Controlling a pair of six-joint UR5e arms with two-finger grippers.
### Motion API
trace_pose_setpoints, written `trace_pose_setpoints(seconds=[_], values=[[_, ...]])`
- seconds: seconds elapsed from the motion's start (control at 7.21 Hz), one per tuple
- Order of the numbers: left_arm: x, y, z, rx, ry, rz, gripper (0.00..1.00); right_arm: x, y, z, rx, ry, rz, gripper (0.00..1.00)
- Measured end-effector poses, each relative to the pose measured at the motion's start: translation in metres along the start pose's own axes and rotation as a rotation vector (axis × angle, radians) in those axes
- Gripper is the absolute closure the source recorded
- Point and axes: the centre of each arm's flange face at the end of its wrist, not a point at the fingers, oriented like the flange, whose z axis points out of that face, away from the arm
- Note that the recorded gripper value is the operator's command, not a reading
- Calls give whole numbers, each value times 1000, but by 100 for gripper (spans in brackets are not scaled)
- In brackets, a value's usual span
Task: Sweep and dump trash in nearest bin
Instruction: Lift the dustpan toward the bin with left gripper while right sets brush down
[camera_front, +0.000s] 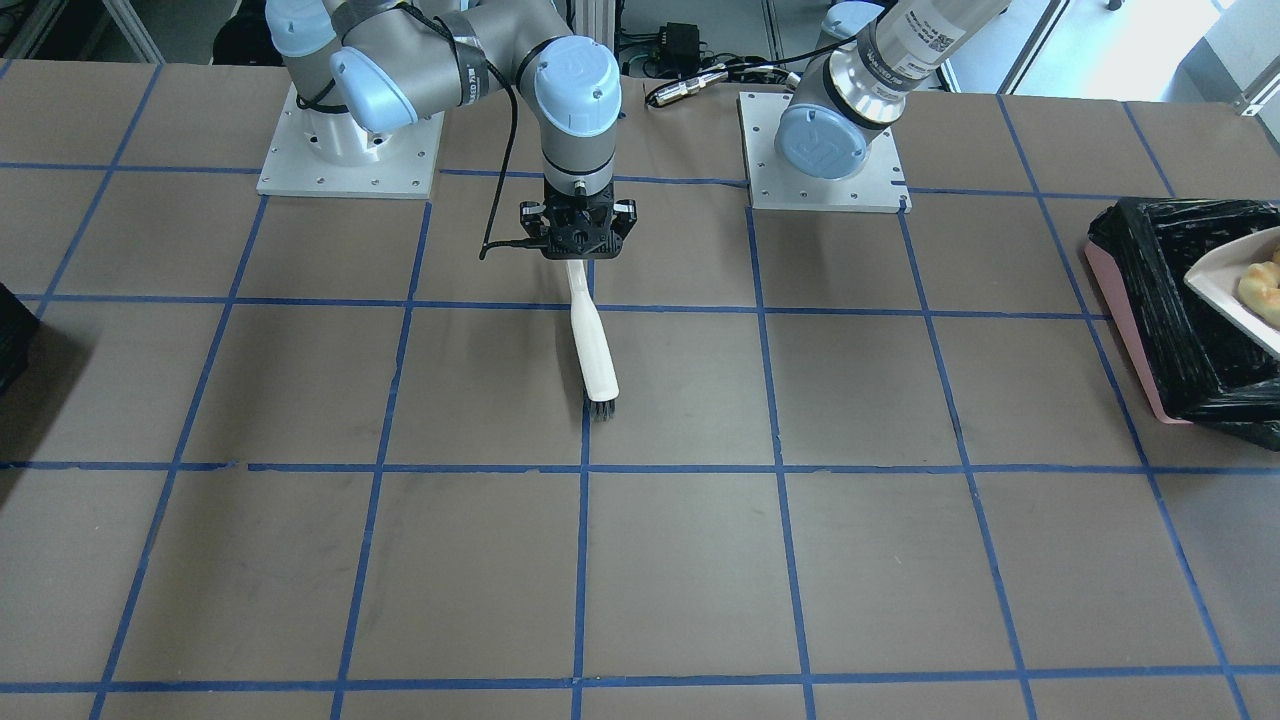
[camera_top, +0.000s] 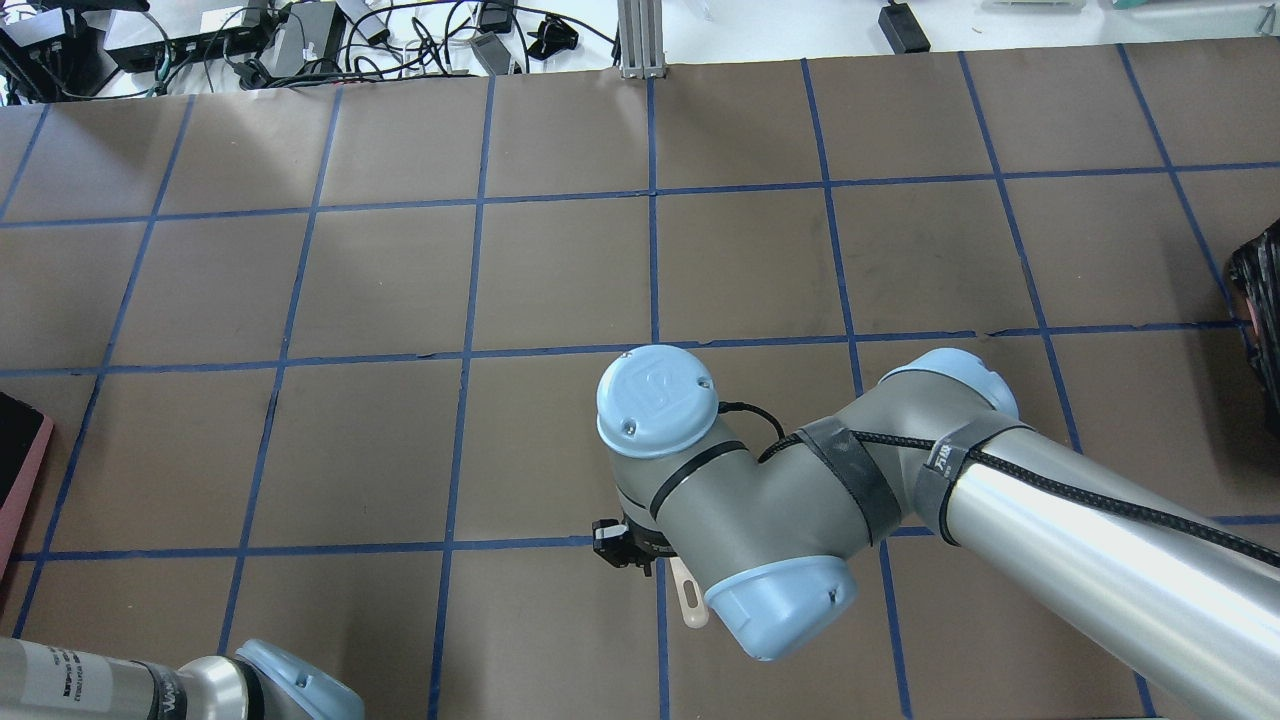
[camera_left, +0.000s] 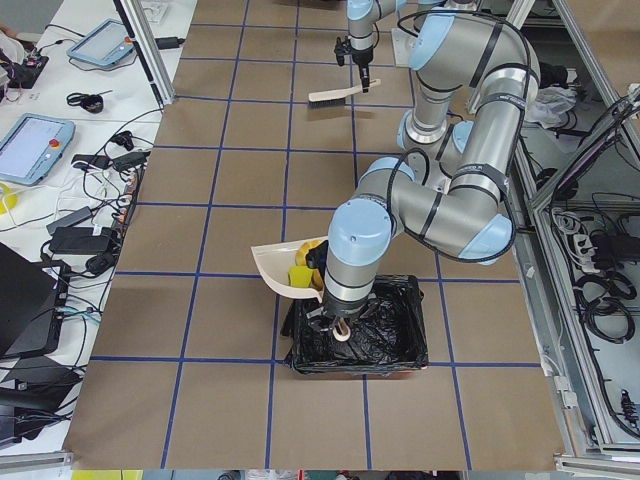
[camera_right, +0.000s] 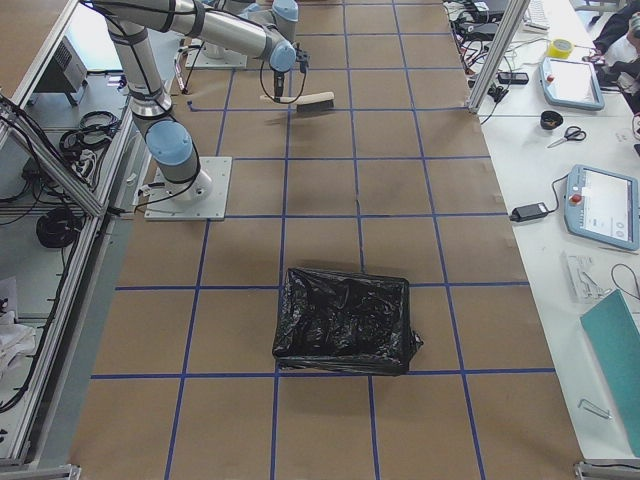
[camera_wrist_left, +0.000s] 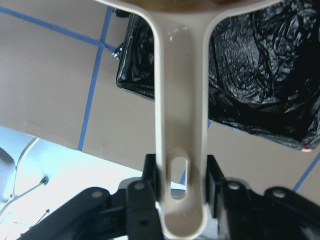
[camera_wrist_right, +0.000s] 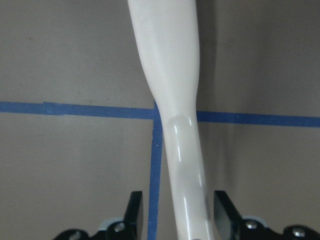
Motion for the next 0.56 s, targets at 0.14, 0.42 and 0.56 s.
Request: trace_pose_setpoints(seconds=[0.14,0.42,0.56], values=[[5,23,6,-23,-21,12,100,1,-7,-10,27,5,-3,23],[10,55,24,-65,-57,30,100,4,-36,-55,148,55,-4,0],[7,63,32,-99,-81,57,100,11,-51,-80,187,62,15,0]])
